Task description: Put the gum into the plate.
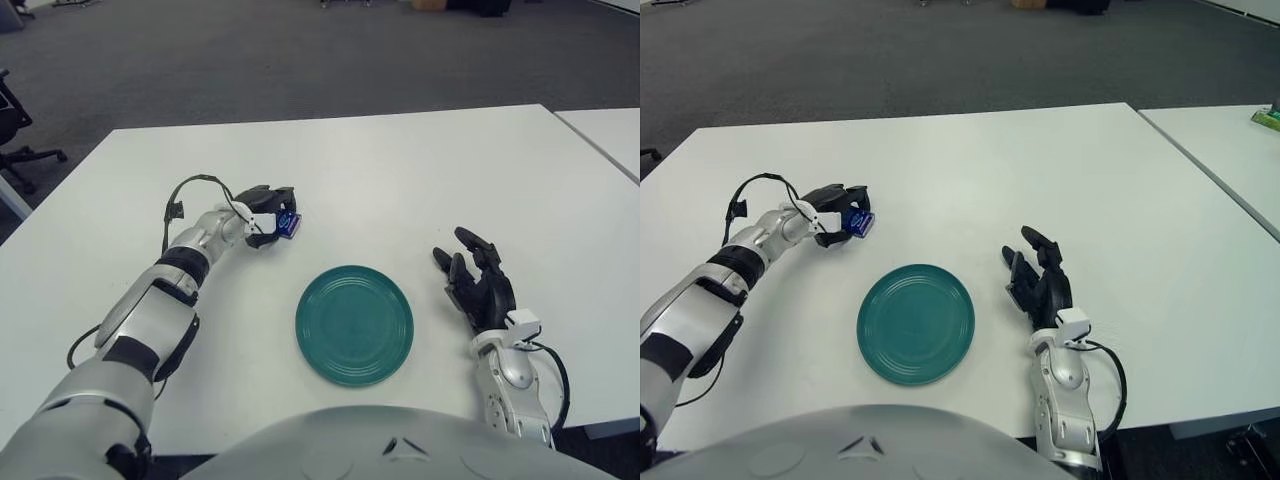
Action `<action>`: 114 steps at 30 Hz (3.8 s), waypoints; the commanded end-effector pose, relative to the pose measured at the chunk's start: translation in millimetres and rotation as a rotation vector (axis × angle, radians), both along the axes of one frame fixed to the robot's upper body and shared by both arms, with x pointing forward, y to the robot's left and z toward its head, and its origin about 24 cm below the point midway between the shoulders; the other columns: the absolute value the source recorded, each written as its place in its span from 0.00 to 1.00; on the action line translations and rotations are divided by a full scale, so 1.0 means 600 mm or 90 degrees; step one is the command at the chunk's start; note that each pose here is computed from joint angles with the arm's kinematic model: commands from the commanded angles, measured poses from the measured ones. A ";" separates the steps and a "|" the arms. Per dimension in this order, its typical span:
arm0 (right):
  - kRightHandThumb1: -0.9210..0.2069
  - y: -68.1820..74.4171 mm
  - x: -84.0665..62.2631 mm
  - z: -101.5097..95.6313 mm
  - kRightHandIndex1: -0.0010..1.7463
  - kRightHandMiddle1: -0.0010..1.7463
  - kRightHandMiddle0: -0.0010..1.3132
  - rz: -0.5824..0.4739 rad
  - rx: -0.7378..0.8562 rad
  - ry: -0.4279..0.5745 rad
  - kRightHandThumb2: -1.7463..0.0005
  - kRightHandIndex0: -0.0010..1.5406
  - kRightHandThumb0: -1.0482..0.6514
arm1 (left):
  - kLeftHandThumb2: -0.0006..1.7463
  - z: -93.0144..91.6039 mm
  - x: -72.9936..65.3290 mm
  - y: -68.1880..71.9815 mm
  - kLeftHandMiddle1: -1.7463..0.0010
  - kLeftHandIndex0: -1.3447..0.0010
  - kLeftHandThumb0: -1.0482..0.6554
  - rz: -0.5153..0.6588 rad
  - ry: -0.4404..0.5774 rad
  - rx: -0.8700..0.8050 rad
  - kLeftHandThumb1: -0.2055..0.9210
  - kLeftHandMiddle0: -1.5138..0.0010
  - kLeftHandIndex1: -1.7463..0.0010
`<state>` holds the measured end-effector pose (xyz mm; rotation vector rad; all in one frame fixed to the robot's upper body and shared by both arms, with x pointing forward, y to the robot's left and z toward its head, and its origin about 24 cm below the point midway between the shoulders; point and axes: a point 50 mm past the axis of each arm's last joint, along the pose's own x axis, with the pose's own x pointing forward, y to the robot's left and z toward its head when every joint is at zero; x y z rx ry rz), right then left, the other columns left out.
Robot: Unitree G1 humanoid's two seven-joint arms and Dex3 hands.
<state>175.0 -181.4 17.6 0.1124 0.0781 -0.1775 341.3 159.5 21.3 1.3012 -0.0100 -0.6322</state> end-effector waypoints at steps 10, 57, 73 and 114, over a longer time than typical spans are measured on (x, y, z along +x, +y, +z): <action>0.00 0.003 -0.007 -0.001 0.03 0.45 0.00 -0.003 0.002 0.012 0.58 0.39 0.21 | 0.84 0.082 0.002 0.007 0.08 0.62 0.61 -0.014 -0.127 -0.034 0.32 0.47 0.01; 0.00 0.036 0.004 -0.007 0.04 0.44 0.00 0.026 0.014 0.035 0.56 0.41 0.23 | 0.87 0.169 -0.256 -0.169 0.01 0.61 0.61 -0.320 -0.072 -0.227 0.31 0.52 0.00; 0.00 0.047 0.007 -0.007 0.03 0.45 0.00 0.015 0.021 0.037 0.56 0.39 0.25 | 0.89 0.132 -0.276 -0.192 0.05 0.59 0.61 -0.405 -0.042 -0.206 0.27 0.47 0.00; 0.00 0.043 0.009 0.000 0.00 0.36 0.00 0.047 0.031 0.040 0.55 0.28 0.26 | 0.22 0.099 -0.247 -0.170 1.00 1.00 0.00 -0.363 -0.036 -0.272 1.00 1.00 1.00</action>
